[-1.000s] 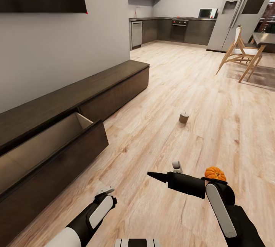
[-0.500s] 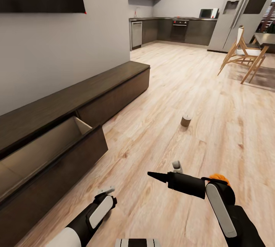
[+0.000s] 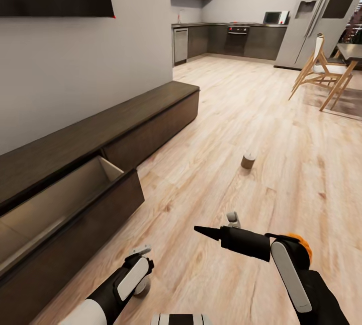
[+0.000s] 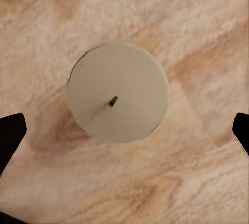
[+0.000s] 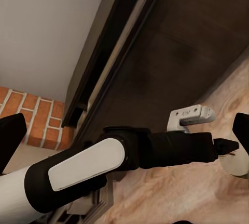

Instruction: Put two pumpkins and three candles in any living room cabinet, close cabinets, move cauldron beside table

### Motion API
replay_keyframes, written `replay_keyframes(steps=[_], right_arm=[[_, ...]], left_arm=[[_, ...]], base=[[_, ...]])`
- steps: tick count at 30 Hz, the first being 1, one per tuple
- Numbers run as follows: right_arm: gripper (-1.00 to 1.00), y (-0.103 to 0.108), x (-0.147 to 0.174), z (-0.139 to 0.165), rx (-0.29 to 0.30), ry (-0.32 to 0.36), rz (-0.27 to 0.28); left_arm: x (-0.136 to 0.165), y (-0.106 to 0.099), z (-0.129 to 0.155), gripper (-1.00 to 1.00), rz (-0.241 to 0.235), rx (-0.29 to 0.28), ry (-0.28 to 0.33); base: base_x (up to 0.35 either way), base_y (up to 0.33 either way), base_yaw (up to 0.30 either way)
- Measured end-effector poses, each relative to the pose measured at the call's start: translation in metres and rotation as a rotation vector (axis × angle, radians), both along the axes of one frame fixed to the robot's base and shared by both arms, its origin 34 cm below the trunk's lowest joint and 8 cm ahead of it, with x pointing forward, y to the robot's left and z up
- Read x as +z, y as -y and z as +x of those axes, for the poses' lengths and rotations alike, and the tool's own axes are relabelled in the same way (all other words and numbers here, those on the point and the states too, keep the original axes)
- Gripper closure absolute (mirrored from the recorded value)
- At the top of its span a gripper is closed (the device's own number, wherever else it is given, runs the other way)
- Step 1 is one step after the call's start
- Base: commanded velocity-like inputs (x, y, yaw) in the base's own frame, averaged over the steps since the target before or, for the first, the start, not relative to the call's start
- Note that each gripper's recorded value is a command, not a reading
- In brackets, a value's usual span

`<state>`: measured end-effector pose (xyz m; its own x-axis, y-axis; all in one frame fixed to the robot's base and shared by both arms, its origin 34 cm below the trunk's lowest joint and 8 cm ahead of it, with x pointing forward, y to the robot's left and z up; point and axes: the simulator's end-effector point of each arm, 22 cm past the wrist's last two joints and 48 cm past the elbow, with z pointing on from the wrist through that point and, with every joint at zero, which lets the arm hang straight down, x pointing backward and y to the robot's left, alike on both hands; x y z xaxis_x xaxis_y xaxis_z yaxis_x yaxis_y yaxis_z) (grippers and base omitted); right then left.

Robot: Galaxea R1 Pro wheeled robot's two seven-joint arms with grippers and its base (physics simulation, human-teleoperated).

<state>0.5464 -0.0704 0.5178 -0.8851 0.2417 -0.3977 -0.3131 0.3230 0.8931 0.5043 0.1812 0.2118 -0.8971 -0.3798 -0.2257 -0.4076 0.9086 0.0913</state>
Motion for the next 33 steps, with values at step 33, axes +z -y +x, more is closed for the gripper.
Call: replay_keyframes(steps=[33], right_arm=[[-1.0, 0.0, -0.013, 0.0, 0.0, -0.026, 0.0]], left_arm=[[-0.011, -0.001, -0.006, -1.0, 0.002, 0.002, -0.021]], base=[[0.066, 0.009, 0.0]])
